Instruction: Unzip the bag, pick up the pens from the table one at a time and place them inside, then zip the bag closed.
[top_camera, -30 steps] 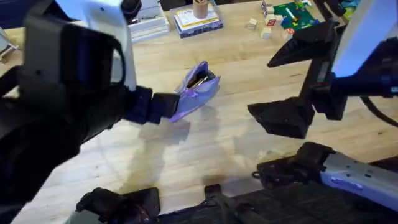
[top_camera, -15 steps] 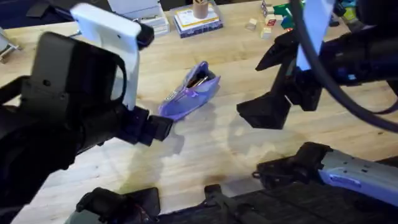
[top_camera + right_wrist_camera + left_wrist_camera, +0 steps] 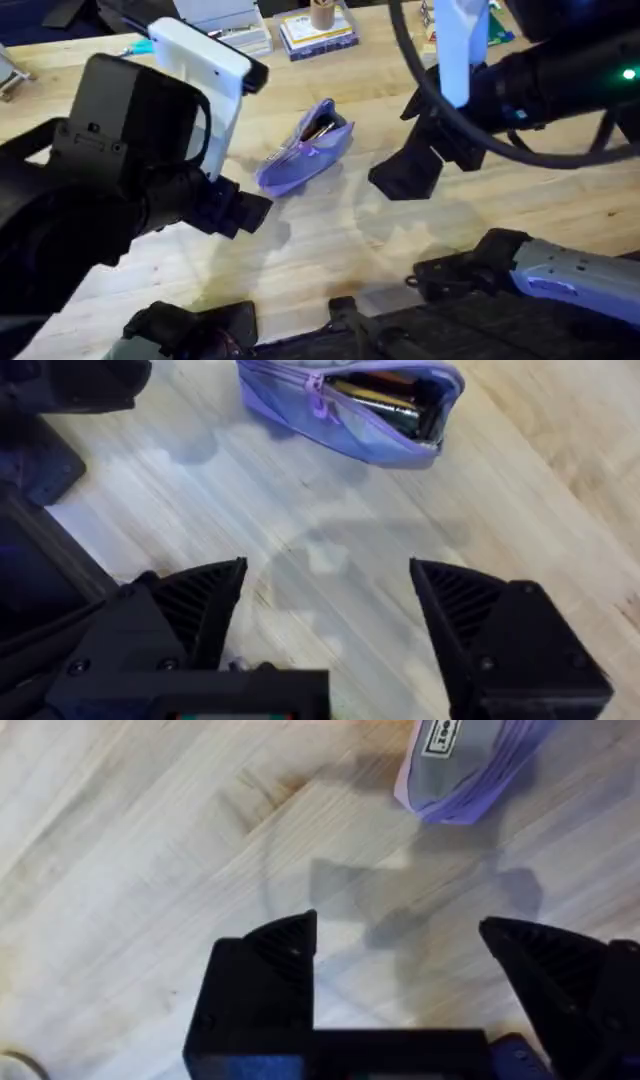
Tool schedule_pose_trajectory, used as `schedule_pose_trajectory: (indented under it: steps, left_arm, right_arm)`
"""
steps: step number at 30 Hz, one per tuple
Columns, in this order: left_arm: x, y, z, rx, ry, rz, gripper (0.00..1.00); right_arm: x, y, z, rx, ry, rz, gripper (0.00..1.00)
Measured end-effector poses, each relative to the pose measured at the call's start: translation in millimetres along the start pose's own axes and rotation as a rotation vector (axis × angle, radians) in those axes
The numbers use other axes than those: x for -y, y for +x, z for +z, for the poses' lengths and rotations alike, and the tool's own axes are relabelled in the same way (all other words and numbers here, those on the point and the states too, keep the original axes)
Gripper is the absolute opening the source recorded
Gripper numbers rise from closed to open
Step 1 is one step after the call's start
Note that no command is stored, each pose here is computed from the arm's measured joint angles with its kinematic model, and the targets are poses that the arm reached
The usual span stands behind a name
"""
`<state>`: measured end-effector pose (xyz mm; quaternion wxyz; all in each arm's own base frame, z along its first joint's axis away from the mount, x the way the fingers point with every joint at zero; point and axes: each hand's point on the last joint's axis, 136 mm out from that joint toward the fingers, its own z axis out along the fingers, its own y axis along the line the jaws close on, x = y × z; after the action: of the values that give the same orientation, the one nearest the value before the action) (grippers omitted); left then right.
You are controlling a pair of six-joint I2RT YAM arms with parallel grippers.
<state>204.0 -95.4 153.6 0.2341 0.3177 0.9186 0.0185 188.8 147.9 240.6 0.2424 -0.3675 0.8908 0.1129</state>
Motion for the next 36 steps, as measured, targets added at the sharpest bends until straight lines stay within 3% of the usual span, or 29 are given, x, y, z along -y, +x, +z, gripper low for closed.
schedule_pose_trajectory:
  steps: [7,10,18,20,30,33,34,36]
  left_arm:
    - [4.2,-11.7,0,0.055,0.040,0.159,0.993]
    - [5.4,-12.4,0,0.069,0.080,0.196,0.992]
    - [1.1,-10.0,-2,0.113,0.184,0.198,0.995]
    - [-1.3,0.1,-7,0.110,0.203,0.197,0.995]
    - [-27.3,0.8,-33,0.283,0.096,0.161,0.996]
    - [-21.4,-1.5,-34,0.343,0.133,0.192,0.994]
    - [-9.6,0.4,-27,0.372,0.200,0.237,0.994]
    - [-3.3,0.4,-23,0.380,0.242,0.265,0.994]
  right_arm:
    - [1,0,9,-0.034,-0.005,0.057,0.997]
    - [2,-1,12,-0.042,-0.006,0.068,0.998]
    - [3,-7,13,-0.020,-0.002,0.071,0.998]
    - [3,-7,13,-0.019,-0.002,0.071,0.998]
    - [4,-10,13,-0.007,0.000,0.070,0.998]
    - [5,-16,13,0.015,0.003,0.067,0.997]
    - [6,-21,13,0.037,0.006,0.064,0.997]
    - [6,-22,13,0.042,0.007,0.063,0.997]
